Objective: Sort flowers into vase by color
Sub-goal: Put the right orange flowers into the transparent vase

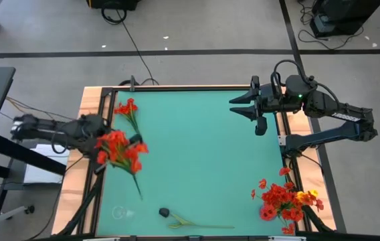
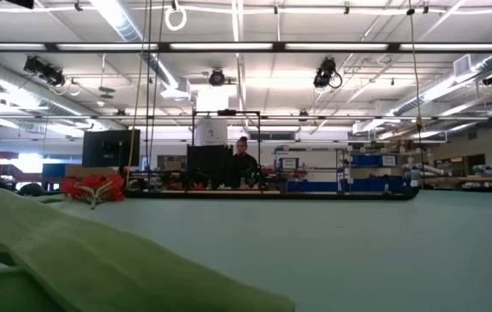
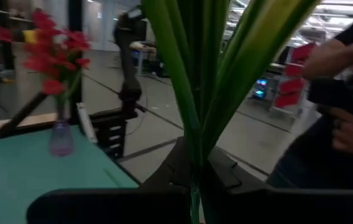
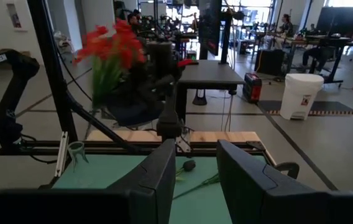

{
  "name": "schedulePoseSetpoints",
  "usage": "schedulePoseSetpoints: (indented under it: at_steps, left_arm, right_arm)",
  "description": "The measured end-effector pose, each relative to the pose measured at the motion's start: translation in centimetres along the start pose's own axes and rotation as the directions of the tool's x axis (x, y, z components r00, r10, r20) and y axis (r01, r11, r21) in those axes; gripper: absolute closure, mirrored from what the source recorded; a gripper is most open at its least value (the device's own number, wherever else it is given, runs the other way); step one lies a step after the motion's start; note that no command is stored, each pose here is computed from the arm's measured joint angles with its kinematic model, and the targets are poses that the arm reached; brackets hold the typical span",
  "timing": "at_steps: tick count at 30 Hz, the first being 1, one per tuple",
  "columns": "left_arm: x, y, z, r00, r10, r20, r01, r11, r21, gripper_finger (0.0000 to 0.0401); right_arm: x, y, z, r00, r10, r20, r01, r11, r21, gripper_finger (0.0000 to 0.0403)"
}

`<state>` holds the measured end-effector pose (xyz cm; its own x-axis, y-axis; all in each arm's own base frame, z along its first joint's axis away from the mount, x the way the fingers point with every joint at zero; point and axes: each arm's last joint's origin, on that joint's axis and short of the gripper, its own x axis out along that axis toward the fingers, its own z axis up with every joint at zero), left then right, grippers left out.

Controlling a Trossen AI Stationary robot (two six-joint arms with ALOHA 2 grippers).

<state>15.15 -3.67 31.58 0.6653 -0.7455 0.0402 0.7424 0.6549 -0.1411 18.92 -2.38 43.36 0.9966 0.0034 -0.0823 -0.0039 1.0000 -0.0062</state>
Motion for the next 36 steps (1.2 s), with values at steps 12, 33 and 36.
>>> schedulePoseSetpoints:
  at_steps: [12,33,36]
  left_arm:
    - [1.4,-4.5,-2.1,0.981,-0.104,-0.161,0.113,0.993,0.045,0.0388]
    - [1.3,-10.1,0.1,0.971,-0.07,-0.23,0.09,0.993,0.078,0.0388]
    - [1.5,-10.3,0.0,0.969,-0.059,-0.241,0.092,0.988,0.127,0.0388]
  right_arm:
    - [0.0,0.0,0.0,1.0,0.0,0.005,0.0,1.0,0.0,0.0277]
    - [0.0,0.0,0.1,1.0,0.0,0.005,0.0,1.0,-0.001,0.0277]
    - [0.0,0.0,0.1,1.0,0.0,0.005,0.0,1.0,-0.001,0.0277]
